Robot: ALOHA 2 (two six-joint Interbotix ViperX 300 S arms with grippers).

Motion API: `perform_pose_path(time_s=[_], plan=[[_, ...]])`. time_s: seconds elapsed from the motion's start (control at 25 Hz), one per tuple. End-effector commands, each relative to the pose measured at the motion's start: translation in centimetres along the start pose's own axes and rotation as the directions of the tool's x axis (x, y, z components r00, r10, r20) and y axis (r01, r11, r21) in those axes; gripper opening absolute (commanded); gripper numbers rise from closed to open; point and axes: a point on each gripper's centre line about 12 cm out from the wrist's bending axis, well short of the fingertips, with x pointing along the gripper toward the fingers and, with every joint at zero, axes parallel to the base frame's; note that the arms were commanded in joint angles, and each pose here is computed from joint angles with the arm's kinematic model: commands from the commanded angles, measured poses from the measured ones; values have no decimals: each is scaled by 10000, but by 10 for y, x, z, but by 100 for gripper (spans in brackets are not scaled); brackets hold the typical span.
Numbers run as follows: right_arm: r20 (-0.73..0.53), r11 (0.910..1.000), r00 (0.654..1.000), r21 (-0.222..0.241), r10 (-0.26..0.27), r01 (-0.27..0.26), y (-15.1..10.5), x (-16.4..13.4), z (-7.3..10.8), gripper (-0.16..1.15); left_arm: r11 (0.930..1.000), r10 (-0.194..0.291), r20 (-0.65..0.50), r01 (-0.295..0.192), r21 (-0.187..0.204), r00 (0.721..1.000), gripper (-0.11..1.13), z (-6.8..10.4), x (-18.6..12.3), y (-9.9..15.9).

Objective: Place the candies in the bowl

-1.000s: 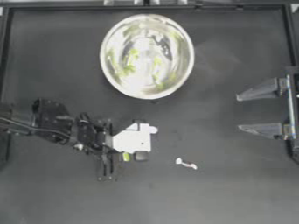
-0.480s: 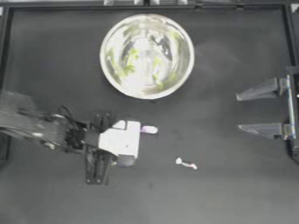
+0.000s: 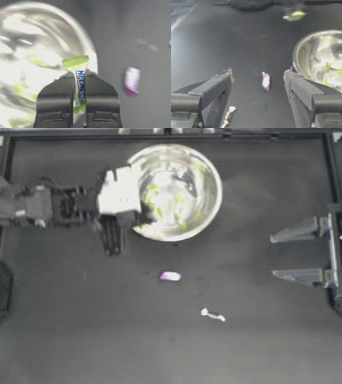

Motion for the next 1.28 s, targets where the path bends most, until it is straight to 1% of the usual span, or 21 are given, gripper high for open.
perform_pose_path(time_s=[0.04,0.16,0.24,0.4,0.56,0.6,0.76,0.84,0.88,0.92,1.04,1.08,1.12,1.24,1.28], plan=[[184,10000,9998,57,21,-22,0,0,5,93,9973,722,538,-714,-174,9959,30,8,4,33],[199,10000,9998,57,21,-22,0,0,5,93,9937,1117,455,-1114,-98,9927,30,3,19,54],[199,10000,9998,57,21,-22,0,1,5,93,9920,1263,401,-1263,-37,9912,30,1,31,64],[276,10000,9996,57,21,-23,0,0,6,93,9873,1576,43,-1575,-189,9875,30,-5,55,87],[276,10000,9996,57,20,-22,0,0,4,93,9859,1665,-241,-1668,-107,9857,30,-16,75,98],[260,10000,9997,57,20,-21,0,1,3,93,9855,1687,-300,-1692,-140,9852,30,-19,79,100],[276,10000,9996,57,20,-21,0,1,3,93,9853,1693,-419,-1701,-156,9847,34,-23,86,103],[276,10000,9996,57,20,-21,0,1,3,93,9848,1713,-411,-1722,-203,9844,41,-23,87,104],[276,10000,9996,57,20,-21,0,1,3,93,9847,1723,-367,-1732,-203,9844,48,-22,88,105],[276,10000,9996,61,5,-7,0,1,3,93,9846,1729,-336,-1736,-203,9844,58,-22,88,105],[260,10000,9997,57,19,-21,0,1,2,93,9845,1729,-321,-1737,-249,9844,101,-21,89,105],[260,10000,9997,57,19,-21,0,1,2,93,9845,1726,-320,-1735,-264,9845,109,-21,89,105],[260,10000,9997,57,19,-21,0,1,2,93,9843,1732,-306,-1740,-279,9844,109,-21,88,105],[245,10000,9997,57,19,-20,0,1,2,93,9837,1758,-170,-1763,-350,9843,96,-17,82,105],[261,10000,9997,61,5,-6,0,1,2,93,9839,1750,-69,-1751,-357,9845,95,-13,78,103]])
